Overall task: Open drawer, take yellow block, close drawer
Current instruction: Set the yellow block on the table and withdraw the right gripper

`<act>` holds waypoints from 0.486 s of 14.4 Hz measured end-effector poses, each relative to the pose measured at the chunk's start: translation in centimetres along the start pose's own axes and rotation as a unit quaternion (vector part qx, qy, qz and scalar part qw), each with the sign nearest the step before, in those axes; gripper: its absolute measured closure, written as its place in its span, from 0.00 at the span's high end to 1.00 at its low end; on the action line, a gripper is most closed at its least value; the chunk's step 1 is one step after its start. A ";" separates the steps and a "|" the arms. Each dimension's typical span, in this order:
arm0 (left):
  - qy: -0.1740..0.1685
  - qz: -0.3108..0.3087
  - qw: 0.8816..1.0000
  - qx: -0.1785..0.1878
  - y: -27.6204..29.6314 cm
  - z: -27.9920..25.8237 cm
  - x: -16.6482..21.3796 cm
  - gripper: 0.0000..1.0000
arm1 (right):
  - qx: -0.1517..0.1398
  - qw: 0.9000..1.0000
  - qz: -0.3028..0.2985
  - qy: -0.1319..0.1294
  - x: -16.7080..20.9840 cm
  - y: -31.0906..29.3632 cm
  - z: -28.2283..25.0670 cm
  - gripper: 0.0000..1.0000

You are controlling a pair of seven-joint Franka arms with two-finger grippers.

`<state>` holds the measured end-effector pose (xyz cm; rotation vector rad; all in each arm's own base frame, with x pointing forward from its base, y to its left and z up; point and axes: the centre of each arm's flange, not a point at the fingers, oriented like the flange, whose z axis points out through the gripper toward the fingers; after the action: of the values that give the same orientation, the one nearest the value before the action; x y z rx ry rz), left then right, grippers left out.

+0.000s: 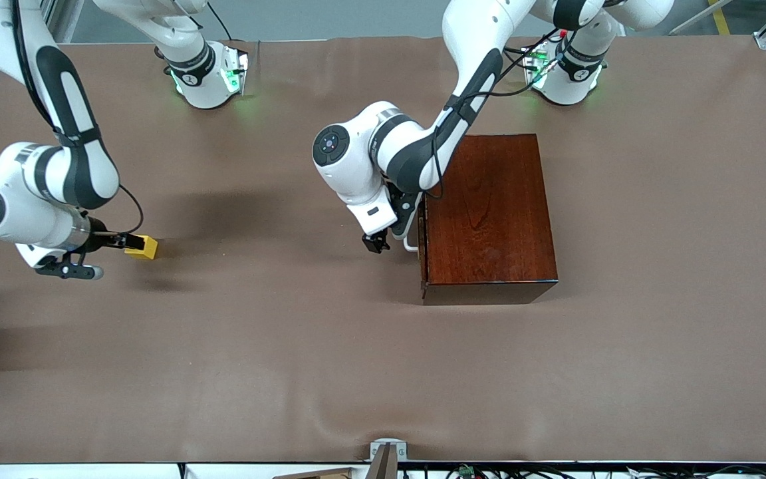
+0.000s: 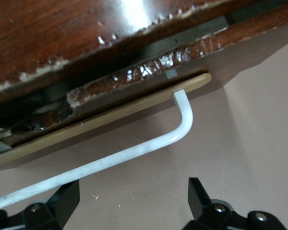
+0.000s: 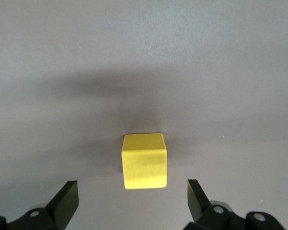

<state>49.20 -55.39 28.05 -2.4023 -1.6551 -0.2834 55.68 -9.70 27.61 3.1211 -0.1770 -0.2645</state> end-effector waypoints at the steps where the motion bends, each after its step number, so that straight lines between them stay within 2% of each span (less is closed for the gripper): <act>1: 0.005 -0.001 1.000 0.005 0.0 0.2 0.3 1.00 | 0.002 1.000 0.000 0.000 0.1 0.0 -0.9 1.00; 7: 0.007 -0.003 1.000 0.009 0.1 0.3 0.6 1.00 | 0.009 1.000 -0.002 -0.023 1.2 -0.3 -8.4 1.00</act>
<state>49.47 -54.78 27.93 -2.3765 -1.6518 -0.2841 58.32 -9.62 35.68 3.1352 -0.1735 -0.3376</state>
